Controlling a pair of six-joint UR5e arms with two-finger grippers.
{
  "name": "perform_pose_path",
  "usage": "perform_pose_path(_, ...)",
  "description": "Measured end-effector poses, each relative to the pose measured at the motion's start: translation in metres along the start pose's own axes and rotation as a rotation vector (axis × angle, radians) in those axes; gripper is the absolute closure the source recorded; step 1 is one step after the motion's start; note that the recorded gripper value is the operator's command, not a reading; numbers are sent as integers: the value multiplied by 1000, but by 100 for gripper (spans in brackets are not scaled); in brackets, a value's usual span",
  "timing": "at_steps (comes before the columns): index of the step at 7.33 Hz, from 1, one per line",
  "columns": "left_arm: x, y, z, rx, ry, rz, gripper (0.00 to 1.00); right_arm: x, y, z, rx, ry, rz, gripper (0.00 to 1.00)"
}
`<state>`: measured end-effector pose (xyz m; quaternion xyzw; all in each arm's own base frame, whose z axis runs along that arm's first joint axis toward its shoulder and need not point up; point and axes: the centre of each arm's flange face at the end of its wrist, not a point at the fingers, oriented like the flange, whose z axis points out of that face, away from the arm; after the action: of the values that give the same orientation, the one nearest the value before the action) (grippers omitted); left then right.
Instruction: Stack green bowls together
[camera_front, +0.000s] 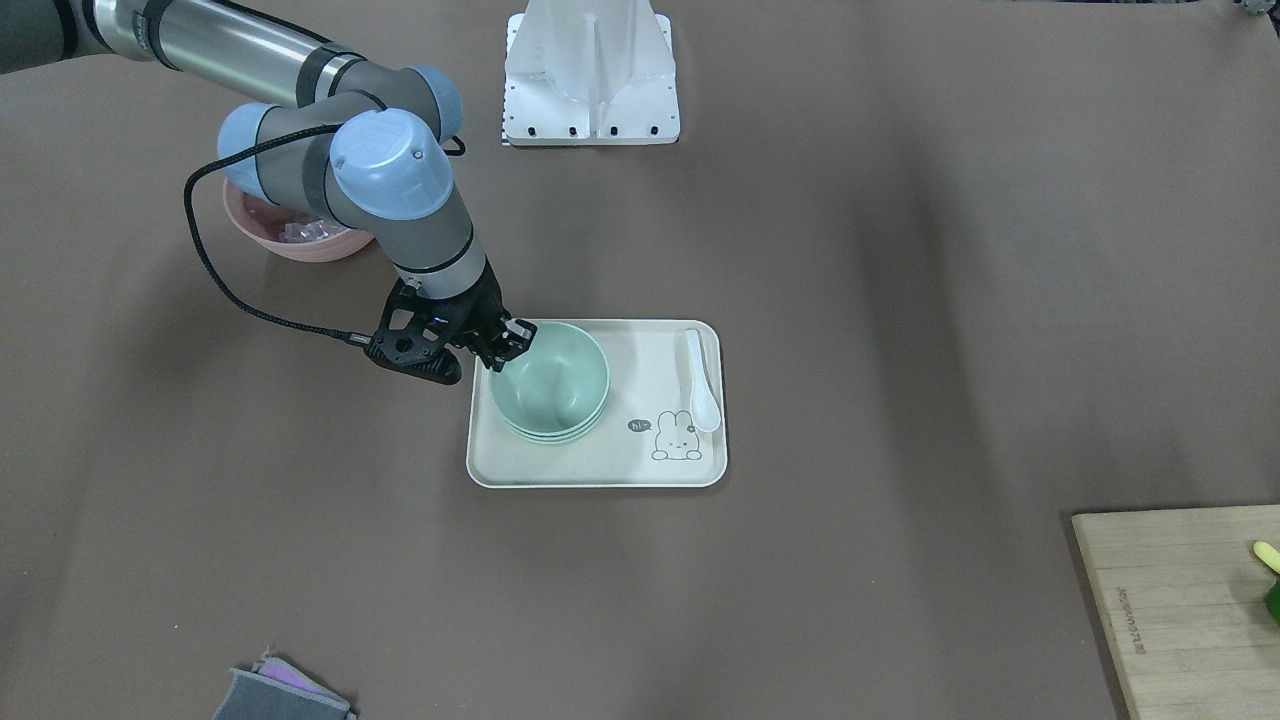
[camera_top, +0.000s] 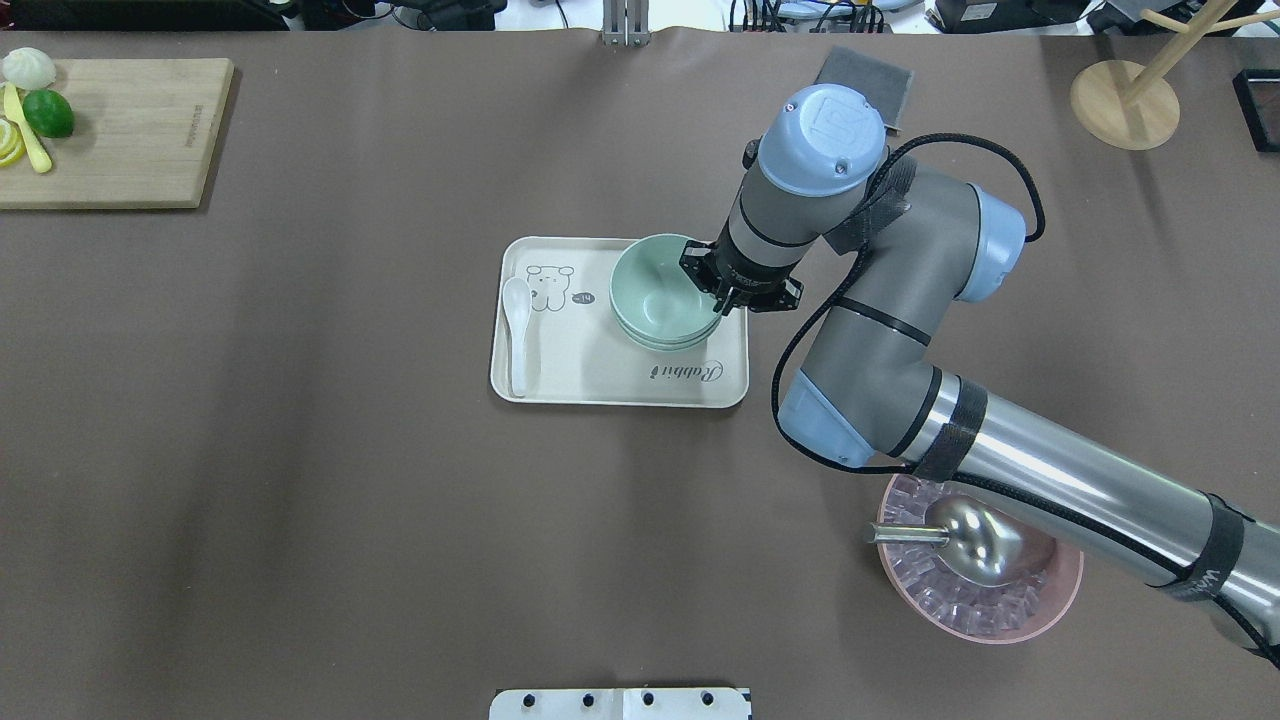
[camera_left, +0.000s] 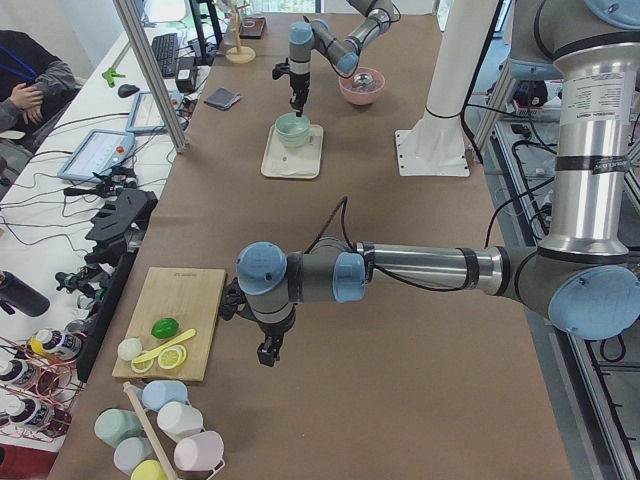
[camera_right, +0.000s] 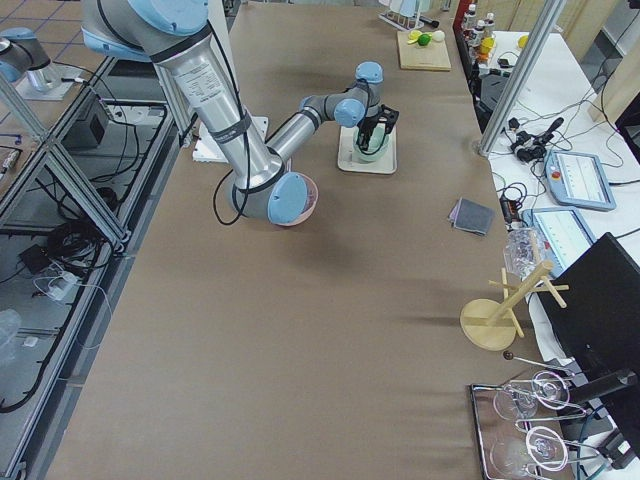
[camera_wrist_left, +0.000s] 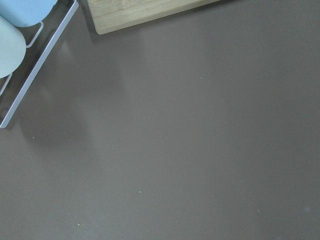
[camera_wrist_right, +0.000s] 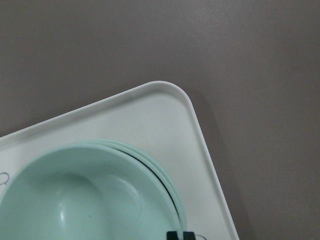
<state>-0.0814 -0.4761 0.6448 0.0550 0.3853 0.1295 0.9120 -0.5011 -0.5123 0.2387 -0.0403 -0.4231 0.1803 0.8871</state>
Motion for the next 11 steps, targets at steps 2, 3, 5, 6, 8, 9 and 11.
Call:
perform_pose_path(2, 0, -1, 0, 1, 0, 1, 1, 0, 0, 1, 9, 2, -1, 100)
perform_pose_path(3, 0, -1, 0, 1, 0, 1, 1, 0, 0, 1, 10, 2, -1, 100)
perform_pose_path(5, 0, -1, -1, 1, 0, 2, 1, -1, 0, 0, 11, 0, -2, 100)
perform_pose_path(6, 0, -1, -1, 1, 0, 1, 1, -1, 0, 0, 12, 0, -2, 100)
perform_pose_path(8, 0, -1, -1, 1, 0, 1, 1, -2, 0, -1, 12, -2, -3, 100)
perform_pose_path(9, 0, -1, -1, 1, 0, 1, 1, -2, 0, 0, 12, -1, -4, 100)
perform_pose_path(11, 0, -1, -1, 1, 0, 1, 1, -2, 1, 1, 19, 0, -7, 100)
